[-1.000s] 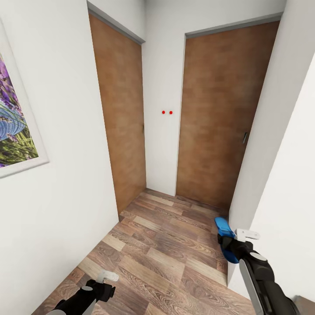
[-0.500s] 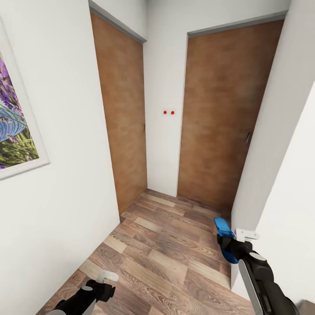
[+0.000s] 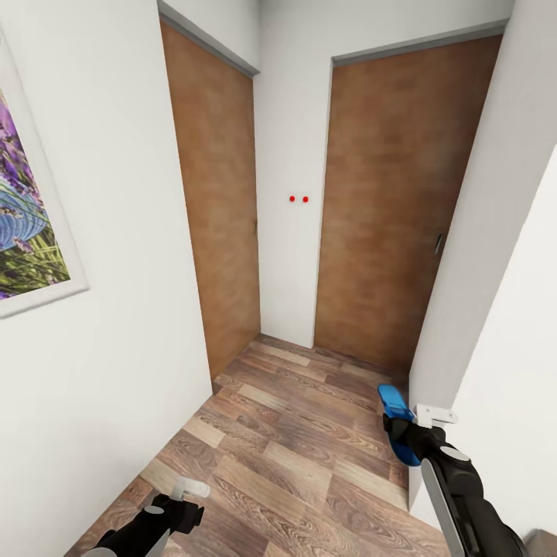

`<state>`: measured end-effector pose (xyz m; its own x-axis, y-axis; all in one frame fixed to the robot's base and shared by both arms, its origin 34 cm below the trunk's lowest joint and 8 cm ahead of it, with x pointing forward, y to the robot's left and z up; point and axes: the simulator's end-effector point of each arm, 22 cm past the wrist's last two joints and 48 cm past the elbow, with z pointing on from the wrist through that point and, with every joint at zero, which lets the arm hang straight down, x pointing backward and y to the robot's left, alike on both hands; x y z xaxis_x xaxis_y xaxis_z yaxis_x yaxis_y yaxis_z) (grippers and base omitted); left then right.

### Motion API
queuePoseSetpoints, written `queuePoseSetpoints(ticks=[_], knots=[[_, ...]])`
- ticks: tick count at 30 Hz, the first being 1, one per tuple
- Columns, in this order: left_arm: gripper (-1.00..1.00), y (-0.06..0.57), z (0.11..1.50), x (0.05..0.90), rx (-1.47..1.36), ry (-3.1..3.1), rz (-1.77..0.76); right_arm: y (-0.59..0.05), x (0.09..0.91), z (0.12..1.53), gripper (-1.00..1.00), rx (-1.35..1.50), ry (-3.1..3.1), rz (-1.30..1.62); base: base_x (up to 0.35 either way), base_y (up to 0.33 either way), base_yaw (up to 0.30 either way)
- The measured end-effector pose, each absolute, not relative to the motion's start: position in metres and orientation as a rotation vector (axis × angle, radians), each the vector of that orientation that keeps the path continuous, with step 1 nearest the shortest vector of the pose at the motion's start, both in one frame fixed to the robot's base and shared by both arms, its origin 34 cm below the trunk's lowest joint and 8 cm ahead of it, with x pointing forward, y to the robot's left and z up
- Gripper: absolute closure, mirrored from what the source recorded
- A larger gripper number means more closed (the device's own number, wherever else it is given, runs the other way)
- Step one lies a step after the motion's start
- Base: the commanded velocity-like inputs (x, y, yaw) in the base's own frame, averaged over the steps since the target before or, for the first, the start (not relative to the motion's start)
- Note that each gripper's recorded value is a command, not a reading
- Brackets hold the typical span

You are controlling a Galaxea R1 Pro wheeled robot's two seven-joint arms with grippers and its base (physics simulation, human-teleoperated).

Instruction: In the bedroom, move the book from the bed onto either nightstand, and place the two sandals side by side next to the bed.

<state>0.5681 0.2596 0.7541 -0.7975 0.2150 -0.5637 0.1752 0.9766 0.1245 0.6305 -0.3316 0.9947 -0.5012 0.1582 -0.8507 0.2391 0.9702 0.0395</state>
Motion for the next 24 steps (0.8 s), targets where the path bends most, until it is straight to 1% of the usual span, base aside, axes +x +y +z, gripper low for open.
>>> queuePoseSetpoints(ticks=[24], knots=[[-1.00, 0.2597, 0.7540, 0.5680, 0.273, 2.514, 0.088, -0.3217, 0.6318, 0.9945, 1.00, 0.250, 2.111, -0.094, -0.002, 0.000, 0.001]])
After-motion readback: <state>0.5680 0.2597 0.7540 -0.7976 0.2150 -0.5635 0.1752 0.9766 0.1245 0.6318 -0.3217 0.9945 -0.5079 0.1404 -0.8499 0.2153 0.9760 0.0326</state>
